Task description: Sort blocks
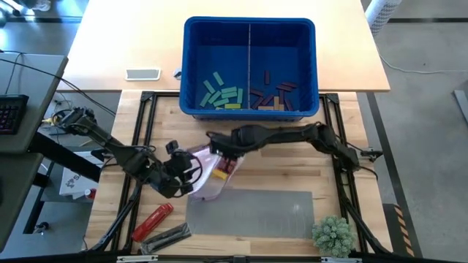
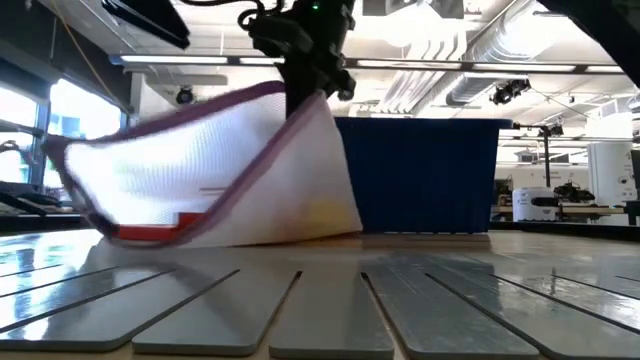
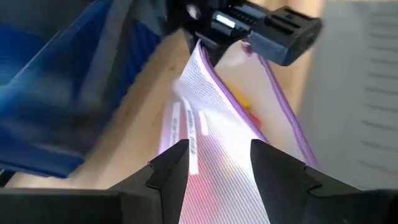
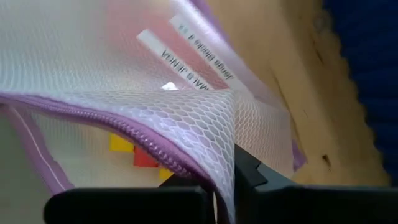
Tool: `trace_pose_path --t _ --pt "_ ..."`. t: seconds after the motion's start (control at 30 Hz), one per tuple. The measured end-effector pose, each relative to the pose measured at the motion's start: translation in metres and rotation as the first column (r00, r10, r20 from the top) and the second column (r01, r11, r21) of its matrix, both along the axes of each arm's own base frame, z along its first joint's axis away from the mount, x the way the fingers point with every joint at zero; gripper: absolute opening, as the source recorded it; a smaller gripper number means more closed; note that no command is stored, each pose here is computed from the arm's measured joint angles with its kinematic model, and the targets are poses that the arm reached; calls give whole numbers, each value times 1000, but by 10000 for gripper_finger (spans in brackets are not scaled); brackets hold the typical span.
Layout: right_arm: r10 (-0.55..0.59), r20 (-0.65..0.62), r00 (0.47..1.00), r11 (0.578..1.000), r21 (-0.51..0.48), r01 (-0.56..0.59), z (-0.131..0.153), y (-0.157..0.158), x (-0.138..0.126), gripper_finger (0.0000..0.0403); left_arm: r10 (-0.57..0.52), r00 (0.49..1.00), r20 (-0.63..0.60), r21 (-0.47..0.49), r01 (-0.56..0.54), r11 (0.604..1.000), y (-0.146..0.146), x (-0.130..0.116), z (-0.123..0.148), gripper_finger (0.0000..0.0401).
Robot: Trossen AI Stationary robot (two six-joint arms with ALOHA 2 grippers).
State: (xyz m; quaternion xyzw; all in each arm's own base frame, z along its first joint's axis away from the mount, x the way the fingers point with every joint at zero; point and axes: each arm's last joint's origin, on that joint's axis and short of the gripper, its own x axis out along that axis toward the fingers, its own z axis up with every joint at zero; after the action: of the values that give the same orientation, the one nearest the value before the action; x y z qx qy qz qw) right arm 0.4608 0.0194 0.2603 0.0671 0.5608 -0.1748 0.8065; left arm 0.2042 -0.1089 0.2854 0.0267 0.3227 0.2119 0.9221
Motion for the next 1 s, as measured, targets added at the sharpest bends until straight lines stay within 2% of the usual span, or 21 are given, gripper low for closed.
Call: trace_pose_path --t 0.1,0.33,0.6,0.73,0.83,1.0 --pt "-51 37 998 997 54 49 10 -15 2 1 57 998 18 -18 -57 998 7 7 -1 155" --pt "-123 81 989 979 174 108 24 -38 3 0 105 994 -20 -115 -107 988 26 35 -13 172" --pt "-145 75 987 971 204 127 24 -45 2 0 204 979 7 -190 -199 961 42 75 -37 180" --pt "-140 30 990 971 201 131 22 -45 -2 0 275 961 -16 -215 -272 938 48 83 -50 180" --pt "-129 11 992 972 201 124 22 -45 -3 0 269 961 -59 -205 -275 939 50 83 -54 180" --pt "-45 3 999 974 224 43 21 -42 -4 0 250 952 -176 -98 -269 958 53 73 -59 176"
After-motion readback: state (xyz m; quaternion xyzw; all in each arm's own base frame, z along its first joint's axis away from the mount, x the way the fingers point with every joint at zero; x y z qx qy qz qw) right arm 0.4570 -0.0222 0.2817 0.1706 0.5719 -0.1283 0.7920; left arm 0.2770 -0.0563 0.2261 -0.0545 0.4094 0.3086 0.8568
